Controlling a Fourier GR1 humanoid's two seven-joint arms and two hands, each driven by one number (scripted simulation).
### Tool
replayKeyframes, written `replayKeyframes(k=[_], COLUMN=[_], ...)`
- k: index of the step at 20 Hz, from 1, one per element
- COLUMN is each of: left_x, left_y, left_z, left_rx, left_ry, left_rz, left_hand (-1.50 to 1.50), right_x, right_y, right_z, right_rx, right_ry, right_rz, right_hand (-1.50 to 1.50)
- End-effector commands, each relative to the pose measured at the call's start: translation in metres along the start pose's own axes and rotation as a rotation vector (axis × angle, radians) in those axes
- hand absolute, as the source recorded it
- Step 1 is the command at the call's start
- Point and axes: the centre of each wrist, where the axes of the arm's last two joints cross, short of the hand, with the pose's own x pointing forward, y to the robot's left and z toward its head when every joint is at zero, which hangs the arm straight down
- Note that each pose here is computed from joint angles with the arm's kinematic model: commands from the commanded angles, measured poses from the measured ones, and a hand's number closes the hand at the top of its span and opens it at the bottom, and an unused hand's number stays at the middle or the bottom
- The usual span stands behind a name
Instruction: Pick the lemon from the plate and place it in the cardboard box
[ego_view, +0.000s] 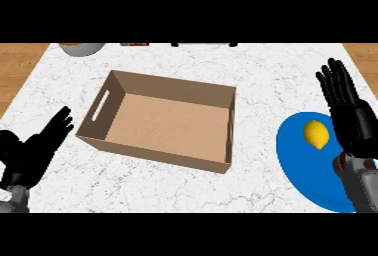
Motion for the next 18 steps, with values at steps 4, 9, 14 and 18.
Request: replayKeyframes(k=[4,9,14,18], left_x=[0.008,0.004,-0.019,-0.006], left_y=[-0.019,-0.024,-0.040,-0.044], left_z=[0.005,0.005,0.007,0.004], left_rx=[0.113,0.113,0.136,0.137], left_ry=[-0.156,-0.183,-0.172,-0.160], left_rz=[-0.102,-0.129,-0.143,-0.161], left_hand=[0.00,0.00,0.00,0.00], right_x=[0.018,-0.018,-0.056,-0.018], right_y=[-0.030,-0.087,-0.055,-0.115], right_z=[-0.057,-0.013,-0.009,-0.011], right_rx=[-0.176,-0.562,-0.623,-0.421], right_ry=[-0.019,0.283,0.191,0.308], right_rz=[0.020,0.446,0.320,0.550], right_hand=[-1.50,1.50,-1.50,-1.50])
